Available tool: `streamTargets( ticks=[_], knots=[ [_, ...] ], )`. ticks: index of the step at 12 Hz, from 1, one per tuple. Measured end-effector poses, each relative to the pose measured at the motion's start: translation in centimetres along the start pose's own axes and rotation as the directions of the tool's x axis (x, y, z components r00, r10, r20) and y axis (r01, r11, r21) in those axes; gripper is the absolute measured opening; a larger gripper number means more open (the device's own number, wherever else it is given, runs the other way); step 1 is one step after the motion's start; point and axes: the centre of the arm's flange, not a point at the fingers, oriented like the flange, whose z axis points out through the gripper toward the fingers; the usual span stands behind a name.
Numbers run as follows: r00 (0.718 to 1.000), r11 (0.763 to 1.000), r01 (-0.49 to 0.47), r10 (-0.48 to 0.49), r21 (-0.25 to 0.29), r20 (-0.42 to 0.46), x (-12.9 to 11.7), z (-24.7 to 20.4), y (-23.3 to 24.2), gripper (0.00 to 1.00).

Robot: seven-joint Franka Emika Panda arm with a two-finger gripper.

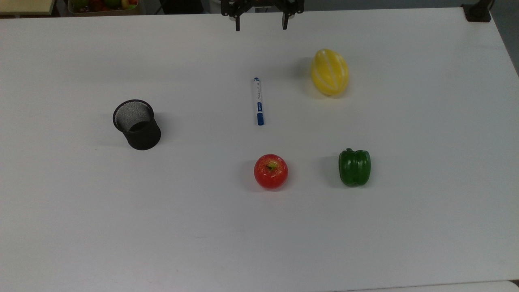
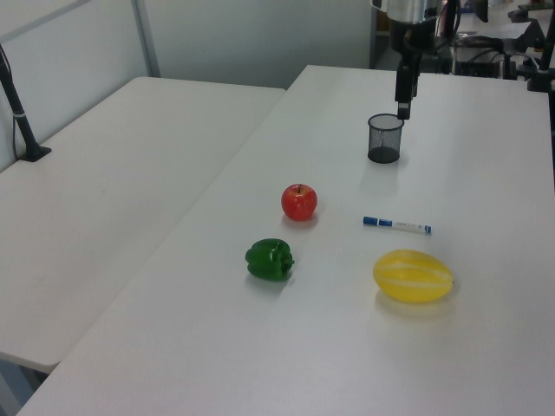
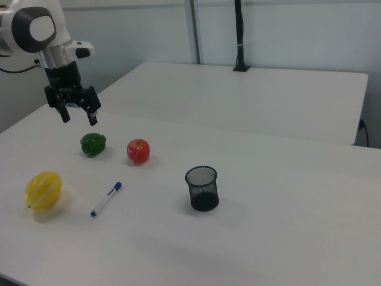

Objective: Place marker
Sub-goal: 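Move the open gripper down toward the blue-capped white marker, then lower the gripper over the marker and close it on the marker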

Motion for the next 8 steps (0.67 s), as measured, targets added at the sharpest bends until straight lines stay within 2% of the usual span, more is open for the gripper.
streamTargets(
  ticks=[4,8],
  knots=[
    [1.0,1.0,0.004,-0.005,0.004,0.019,1.0,3.2,-0.2,1.0],
    [1.0,1.0,-0.017,0.017,0.015,0.026,2.2,10.5,-0.5,1.0]
  ],
)
